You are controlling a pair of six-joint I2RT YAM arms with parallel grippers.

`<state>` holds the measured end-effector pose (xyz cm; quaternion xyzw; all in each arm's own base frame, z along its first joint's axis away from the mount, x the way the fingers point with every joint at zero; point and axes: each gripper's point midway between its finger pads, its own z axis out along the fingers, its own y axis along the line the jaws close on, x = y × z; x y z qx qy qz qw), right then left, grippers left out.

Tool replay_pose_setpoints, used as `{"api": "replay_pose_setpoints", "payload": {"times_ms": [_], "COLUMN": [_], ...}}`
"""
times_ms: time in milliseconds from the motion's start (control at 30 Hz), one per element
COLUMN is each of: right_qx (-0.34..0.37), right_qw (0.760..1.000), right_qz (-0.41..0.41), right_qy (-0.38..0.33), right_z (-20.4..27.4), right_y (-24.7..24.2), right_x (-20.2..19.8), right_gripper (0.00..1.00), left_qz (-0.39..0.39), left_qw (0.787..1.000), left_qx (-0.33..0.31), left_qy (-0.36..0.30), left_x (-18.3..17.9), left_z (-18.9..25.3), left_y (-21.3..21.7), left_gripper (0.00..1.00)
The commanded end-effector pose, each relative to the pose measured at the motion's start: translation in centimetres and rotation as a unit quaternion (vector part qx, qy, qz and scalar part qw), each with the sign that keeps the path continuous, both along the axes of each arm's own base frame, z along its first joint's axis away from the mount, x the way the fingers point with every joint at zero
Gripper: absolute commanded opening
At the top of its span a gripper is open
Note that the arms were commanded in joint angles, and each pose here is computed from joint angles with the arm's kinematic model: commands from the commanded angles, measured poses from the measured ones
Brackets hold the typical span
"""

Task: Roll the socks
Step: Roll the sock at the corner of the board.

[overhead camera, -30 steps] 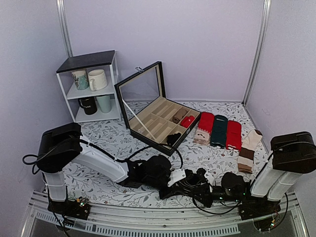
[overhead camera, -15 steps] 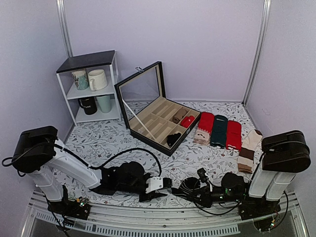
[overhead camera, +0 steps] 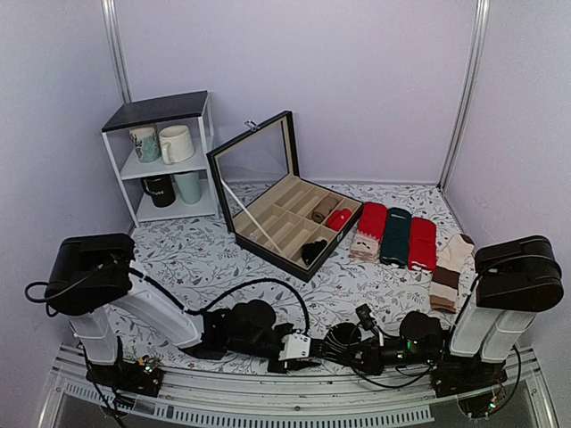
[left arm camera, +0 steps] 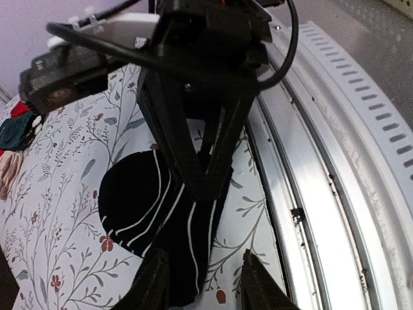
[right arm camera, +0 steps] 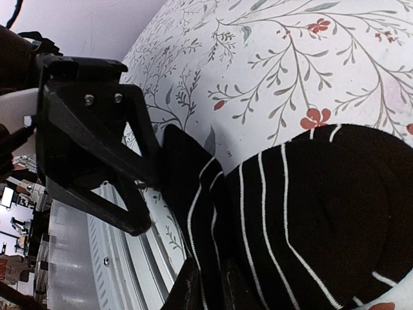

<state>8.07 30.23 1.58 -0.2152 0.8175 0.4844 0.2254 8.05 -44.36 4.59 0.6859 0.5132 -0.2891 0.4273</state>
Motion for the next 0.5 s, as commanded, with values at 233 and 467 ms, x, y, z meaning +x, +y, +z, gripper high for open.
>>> {"api": "replay_pose_setpoints", "payload": {"times_ms": [233, 467], "right_qx": [-0.17, -0.171], "right_qw": [0.98, 0.98], "right_qz": [0.015, 0.017], "right_qy": [0.098, 0.099], "right_z": [-7.7, -7.8], "right_y": [-5.9, -5.9], "right_x": [-3.4, -3.5], "right_gripper": [0.11, 0.1], "left_qz": [-0.005, 0.001], "left_qw": [1.0, 0.999], "left_qx": [0.023, 0.036], "left_qy": [-0.001, -0.004], "left_x": [-0.3, 0.1], "left_z": [-2.3, -2.9], "left_y": [-1.1, -1.4], "left_gripper": [0.38, 0.42]}}
